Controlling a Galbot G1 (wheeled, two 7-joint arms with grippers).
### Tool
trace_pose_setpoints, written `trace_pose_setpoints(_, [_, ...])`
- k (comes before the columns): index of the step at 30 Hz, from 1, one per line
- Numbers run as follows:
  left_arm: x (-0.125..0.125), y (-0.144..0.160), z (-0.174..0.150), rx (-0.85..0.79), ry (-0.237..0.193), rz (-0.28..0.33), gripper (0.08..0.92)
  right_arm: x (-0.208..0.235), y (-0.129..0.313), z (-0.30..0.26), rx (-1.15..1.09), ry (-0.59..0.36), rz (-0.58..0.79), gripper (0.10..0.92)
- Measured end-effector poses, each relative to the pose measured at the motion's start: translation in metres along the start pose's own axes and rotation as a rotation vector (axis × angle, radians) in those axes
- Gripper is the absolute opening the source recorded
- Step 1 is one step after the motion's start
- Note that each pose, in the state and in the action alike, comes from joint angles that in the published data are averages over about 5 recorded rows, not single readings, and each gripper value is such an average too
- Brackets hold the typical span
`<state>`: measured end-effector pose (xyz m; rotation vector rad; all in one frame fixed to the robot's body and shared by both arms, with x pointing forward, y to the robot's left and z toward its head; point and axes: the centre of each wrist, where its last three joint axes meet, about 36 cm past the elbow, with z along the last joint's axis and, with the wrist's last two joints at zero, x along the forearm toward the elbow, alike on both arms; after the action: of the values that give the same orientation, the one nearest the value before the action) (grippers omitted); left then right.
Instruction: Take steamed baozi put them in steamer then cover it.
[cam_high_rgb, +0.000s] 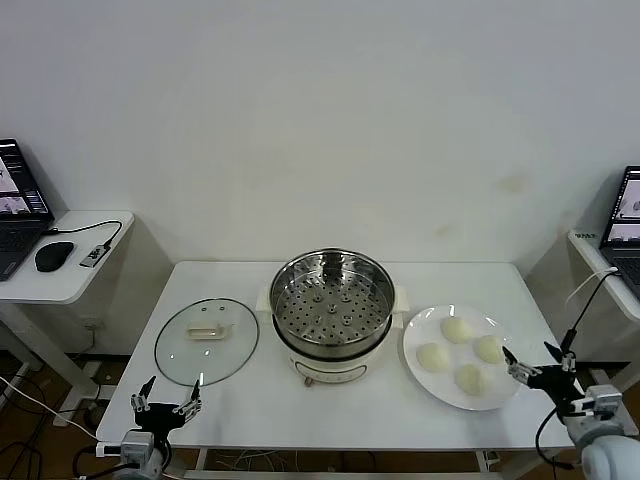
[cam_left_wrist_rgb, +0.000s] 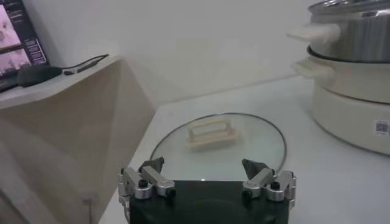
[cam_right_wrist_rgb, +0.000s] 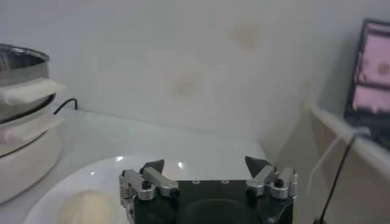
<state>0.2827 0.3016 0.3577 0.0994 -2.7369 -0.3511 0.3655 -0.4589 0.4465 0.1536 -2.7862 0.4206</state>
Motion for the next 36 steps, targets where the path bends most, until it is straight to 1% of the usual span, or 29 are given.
trace_pose_setpoints(3, [0.002, -0.002, -0.001, -0.003, -0.001, 0.001, 0.823, -0.007, -0.012, -0.012, 0.08, 0.005, -0.039, 0.823])
trace_pose_setpoints(9, [0.01, -0.007, -0.003, -0.013, -0.005, 0.004, 0.823, -0.029, -0.051, -0.055, 0.347, 0.033, -0.188, 0.823])
trace_pose_setpoints(13, [0.015, -0.008, -0.005, -0.018, -0.009, 0.001, 0.823, -0.046, -0.07, -0.086, 0.529, 0.078, -0.295, 0.823])
trace_pose_setpoints(17, [0.02, -0.008, -0.007, -0.023, -0.016, -0.001, 0.823, -0.068, -0.08, -0.117, 0.696, 0.137, -0.403, 0.823])
trace_pose_setpoints(21, [0.024, -0.008, -0.01, -0.028, -0.023, -0.004, 0.823, -0.094, -0.079, -0.141, 0.837, 0.203, -0.515, 0.823])
trace_pose_setpoints(27, [0.03, -0.009, -0.013, -0.028, -0.029, -0.008, 0.823, -0.137, -0.064, -0.164, 1.005, 0.295, -0.654, 0.823])
trace_pose_setpoints(36, [0.035, -0.01, -0.013, -0.031, -0.024, -0.009, 0.823, -0.194, -0.034, -0.162, 1.133, 0.405, -0.79, 0.823])
